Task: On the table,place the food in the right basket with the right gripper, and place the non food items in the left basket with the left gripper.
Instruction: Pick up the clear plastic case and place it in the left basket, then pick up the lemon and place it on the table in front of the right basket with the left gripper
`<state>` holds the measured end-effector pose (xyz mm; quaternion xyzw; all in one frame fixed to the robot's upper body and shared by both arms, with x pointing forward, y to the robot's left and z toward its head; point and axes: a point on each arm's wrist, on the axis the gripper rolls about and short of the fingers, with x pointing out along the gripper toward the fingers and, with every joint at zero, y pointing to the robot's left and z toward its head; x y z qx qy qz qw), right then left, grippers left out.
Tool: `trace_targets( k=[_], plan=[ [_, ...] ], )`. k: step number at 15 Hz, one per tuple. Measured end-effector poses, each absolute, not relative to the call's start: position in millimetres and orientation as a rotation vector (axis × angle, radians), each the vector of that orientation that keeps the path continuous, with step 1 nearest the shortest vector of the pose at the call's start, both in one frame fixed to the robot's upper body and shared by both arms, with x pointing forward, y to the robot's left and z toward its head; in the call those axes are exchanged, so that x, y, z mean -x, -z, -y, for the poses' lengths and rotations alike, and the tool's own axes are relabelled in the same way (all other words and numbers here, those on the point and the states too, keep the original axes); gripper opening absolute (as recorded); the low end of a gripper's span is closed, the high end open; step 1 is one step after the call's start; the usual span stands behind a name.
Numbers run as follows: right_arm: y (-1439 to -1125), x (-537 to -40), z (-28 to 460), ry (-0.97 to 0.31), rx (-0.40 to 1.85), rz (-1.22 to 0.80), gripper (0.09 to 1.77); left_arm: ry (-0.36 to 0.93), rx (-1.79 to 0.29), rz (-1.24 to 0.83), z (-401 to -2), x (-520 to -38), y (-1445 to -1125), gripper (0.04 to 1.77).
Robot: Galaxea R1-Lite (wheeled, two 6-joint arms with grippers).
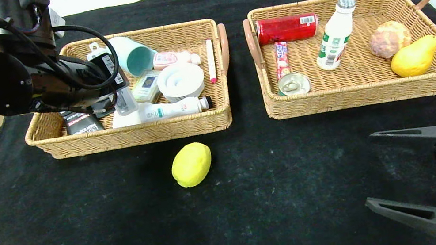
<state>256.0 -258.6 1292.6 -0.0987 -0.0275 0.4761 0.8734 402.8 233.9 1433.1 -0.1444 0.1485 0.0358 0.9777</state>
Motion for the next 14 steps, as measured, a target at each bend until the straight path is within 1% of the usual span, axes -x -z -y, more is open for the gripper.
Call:
trace_targets(
  k=[2,3,5,8,11,14],
  plan=[
    [-1292.4,-255.8,258.8,-0.994,0.206,0.057,1.71,-0.073,0.29,-0.301,-233.7,-403.3,-1432.6,0.63],
    [-1292.2,-255.7,258.7,-0.995,0.206,0.056,1.71,-0.073,0.29,-0.301,-233.8,-403.3,-1432.7,0.69],
    [-1292.2,-255.8,258.8,-0.995,0.206,0.056,1.71,-0.073,0.292,-0.3,-233.9,-403.4,-1432.7,0.91],
    [-1292.8,-256.2,259.1,-0.992,0.206,0.058,1.71,-0.072,0.293,-0.301,-233.9,-403.4,-1432.7,1.17],
    [-1293.0,-256.1,259.1,-0.991,0.207,0.059,1.71,-0.07,0.292,-0.302,-233.8,-401.7,-1433.4,1.34],
    [-1292.2,-256.0,259.2,-0.992,0.206,0.056,1.71,-0.047,0.282,-0.314,-228.0,-394.4,-1434.4,1.46]
  ],
)
